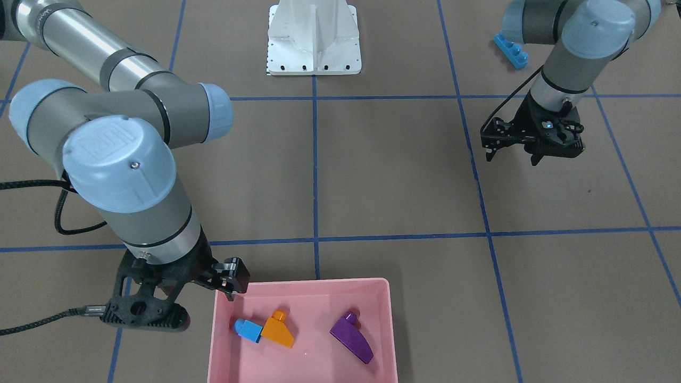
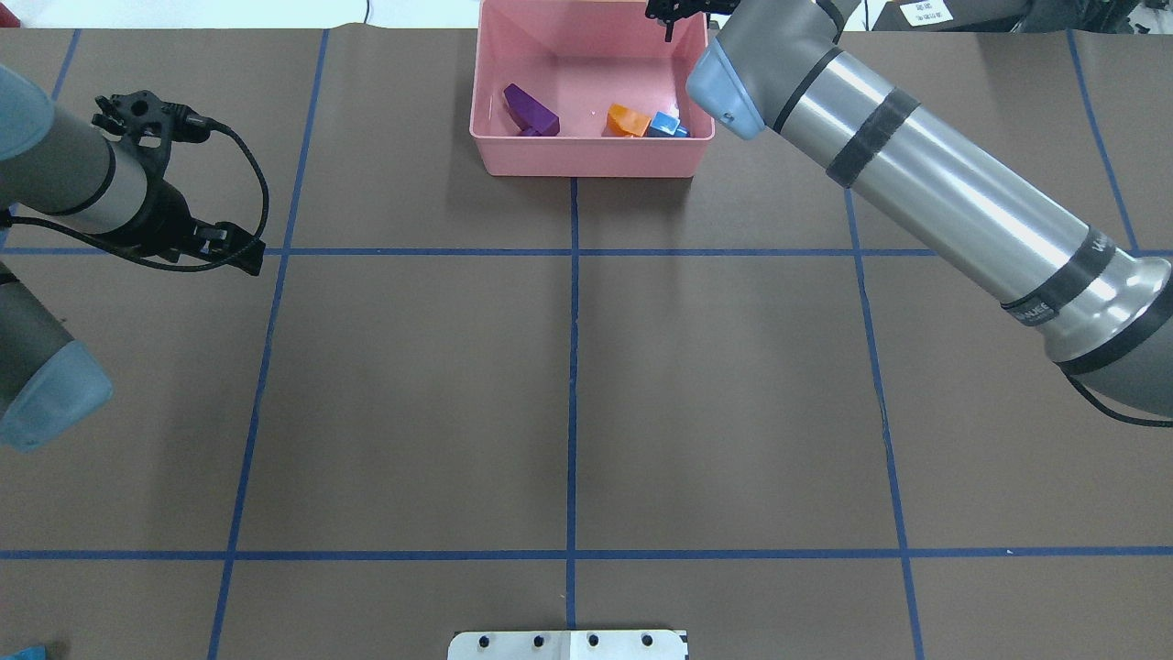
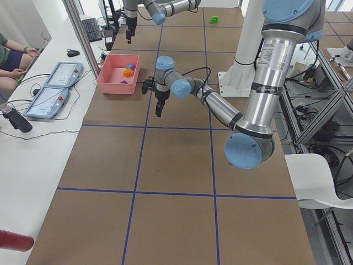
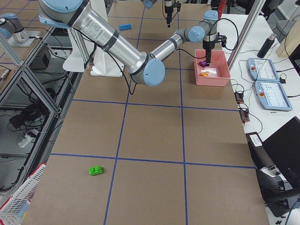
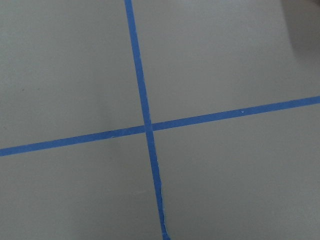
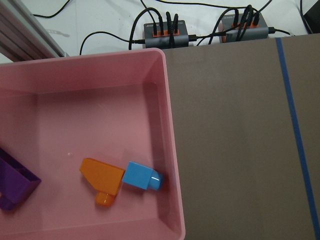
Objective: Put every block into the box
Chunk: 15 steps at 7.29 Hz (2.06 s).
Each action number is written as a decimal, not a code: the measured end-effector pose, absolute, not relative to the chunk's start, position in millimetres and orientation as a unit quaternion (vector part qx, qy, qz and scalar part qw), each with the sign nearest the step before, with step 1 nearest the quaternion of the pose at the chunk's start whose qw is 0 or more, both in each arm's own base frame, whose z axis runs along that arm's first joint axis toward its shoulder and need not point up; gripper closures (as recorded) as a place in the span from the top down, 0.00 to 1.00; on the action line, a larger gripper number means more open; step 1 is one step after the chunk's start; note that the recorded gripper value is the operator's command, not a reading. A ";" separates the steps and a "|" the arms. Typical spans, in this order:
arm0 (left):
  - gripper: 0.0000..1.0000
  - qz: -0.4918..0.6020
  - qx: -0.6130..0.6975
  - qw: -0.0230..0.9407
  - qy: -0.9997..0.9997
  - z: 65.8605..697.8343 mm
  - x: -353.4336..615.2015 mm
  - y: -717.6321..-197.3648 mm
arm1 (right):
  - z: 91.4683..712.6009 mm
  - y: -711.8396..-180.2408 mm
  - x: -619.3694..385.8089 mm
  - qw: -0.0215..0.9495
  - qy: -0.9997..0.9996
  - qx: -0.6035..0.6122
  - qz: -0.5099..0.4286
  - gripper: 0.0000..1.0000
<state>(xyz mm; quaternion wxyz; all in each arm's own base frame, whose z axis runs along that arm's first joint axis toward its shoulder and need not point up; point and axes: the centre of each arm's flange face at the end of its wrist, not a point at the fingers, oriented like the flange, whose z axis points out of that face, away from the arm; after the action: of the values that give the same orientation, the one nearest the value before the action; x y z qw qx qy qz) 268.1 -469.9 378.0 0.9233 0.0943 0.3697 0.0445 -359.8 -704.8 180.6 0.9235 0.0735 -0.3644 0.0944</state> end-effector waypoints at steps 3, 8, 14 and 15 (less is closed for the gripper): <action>1.00 0.037 0.064 0.936 0.345 426.0 207.9 -397.6 | 251.3 -643.4 -262.9 0.927 -0.364 0.079 0.047 0.99; 1.00 -0.047 0.032 0.932 0.359 528.7 130.3 -290.0 | 365.5 -496.1 -136.6 0.940 -0.327 0.090 -0.037 0.99; 1.00 -0.001 -0.092 0.937 0.338 574.8 184.5 -195.0 | 429.8 -427.8 -82.4 0.934 -0.337 0.087 -0.078 0.99; 1.00 -0.012 -0.105 0.936 0.337 574.5 194.3 -179.6 | 434.4 -422.8 -75.5 0.932 -0.343 0.090 -0.077 0.99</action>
<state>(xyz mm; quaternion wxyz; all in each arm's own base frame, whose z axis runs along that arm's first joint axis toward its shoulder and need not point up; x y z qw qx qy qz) 194.3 -179.6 574.5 0.9357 -0.1052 0.3365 -0.0122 -75.5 -422.8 434.4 0.9318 0.0902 -0.3430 -0.0774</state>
